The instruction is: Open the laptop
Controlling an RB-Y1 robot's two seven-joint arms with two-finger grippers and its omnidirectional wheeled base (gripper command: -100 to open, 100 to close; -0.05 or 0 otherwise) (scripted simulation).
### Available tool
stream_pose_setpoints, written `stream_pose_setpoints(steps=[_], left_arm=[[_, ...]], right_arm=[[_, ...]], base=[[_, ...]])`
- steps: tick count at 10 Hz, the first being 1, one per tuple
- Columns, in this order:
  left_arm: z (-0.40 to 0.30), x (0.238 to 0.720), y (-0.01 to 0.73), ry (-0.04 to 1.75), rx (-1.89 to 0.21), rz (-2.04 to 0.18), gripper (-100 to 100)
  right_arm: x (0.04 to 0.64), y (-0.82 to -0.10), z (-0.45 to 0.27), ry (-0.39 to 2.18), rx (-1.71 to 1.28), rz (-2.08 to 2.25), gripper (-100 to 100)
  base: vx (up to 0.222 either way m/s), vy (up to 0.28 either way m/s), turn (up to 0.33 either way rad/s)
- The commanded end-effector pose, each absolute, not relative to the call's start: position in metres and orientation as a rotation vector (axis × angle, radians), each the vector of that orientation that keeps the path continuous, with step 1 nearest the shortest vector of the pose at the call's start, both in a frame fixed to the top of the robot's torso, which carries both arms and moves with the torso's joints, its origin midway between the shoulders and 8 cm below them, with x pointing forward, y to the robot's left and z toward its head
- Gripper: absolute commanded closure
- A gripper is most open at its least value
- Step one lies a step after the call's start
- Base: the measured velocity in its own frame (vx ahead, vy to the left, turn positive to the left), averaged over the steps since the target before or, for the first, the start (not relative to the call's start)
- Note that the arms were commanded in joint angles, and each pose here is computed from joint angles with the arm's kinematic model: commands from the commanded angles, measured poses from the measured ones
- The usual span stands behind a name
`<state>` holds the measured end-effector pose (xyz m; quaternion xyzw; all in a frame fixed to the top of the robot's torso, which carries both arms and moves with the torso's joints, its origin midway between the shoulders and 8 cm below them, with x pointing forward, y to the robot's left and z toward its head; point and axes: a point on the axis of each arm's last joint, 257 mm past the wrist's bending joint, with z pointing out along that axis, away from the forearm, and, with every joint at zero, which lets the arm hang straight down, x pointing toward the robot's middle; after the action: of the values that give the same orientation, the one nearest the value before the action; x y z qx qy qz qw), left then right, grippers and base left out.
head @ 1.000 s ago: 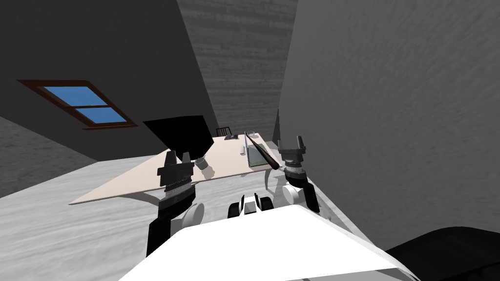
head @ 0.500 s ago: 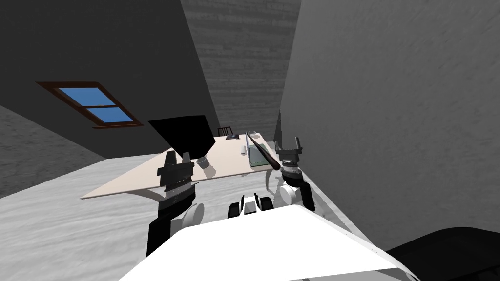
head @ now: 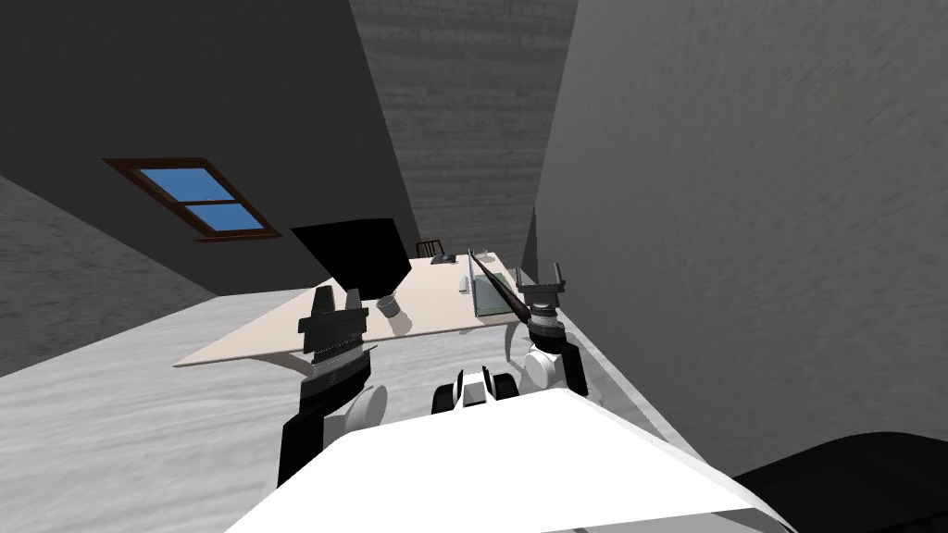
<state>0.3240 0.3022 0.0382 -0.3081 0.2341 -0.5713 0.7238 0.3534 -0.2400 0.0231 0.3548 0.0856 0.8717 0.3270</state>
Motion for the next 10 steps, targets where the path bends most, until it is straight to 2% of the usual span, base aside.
stream_pose_setpoints(steps=[1, 10], left_arm=[[0.038, 0.324, 0.302, 0.517, -0.68, -1.261, 0], [0.038, 0.324, 0.302, 0.517, -0.68, -1.261, 0]], right_arm=[[0.359, -0.235, 0.016, 0.155, 1.0, 2.393, -100], [0.379, -0.219, -0.012, -0.055, 1.212, 2.66, -100]], base=[[0.0, -0.001, 0.053], [0.0, -0.002, 0.04]])
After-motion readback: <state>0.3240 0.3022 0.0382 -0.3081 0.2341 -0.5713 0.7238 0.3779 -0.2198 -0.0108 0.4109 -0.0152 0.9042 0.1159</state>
